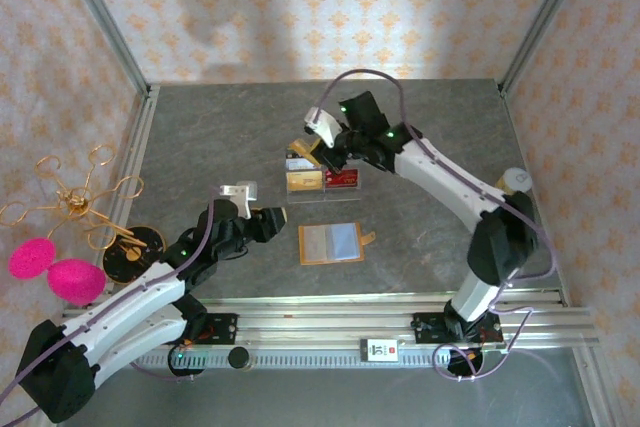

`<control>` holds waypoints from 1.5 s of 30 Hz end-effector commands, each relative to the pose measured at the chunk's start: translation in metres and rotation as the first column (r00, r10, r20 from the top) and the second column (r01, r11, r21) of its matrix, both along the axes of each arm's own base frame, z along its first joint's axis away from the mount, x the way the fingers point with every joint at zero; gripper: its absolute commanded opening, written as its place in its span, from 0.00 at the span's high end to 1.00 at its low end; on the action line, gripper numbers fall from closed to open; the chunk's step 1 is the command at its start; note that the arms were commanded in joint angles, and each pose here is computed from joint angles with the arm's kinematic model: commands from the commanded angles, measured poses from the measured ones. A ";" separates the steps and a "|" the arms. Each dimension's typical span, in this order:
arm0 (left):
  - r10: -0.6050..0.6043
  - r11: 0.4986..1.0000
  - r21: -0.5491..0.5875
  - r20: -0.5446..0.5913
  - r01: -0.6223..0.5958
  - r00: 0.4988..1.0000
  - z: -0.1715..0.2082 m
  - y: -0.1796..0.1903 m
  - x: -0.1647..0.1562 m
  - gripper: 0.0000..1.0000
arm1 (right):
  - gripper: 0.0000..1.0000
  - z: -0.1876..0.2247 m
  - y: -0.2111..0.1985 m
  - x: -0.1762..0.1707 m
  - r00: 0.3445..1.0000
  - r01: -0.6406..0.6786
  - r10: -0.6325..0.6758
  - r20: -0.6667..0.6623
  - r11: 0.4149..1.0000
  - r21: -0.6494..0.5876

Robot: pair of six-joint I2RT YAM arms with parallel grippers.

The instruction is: Take the credit cards out of the card holder

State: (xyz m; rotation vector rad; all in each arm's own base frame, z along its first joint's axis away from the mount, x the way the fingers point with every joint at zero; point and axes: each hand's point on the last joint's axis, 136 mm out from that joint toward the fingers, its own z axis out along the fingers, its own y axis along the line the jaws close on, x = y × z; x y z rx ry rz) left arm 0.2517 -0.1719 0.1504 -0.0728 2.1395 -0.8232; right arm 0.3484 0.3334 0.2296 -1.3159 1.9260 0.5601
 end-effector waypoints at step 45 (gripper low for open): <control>0.057 0.994 0.089 0.013 -0.058 0.998 0.007 0.025 0.054 0.54 | 1.00 -0.106 0.003 0.029 0.926 -0.349 0.377 0.018 0.873 -0.341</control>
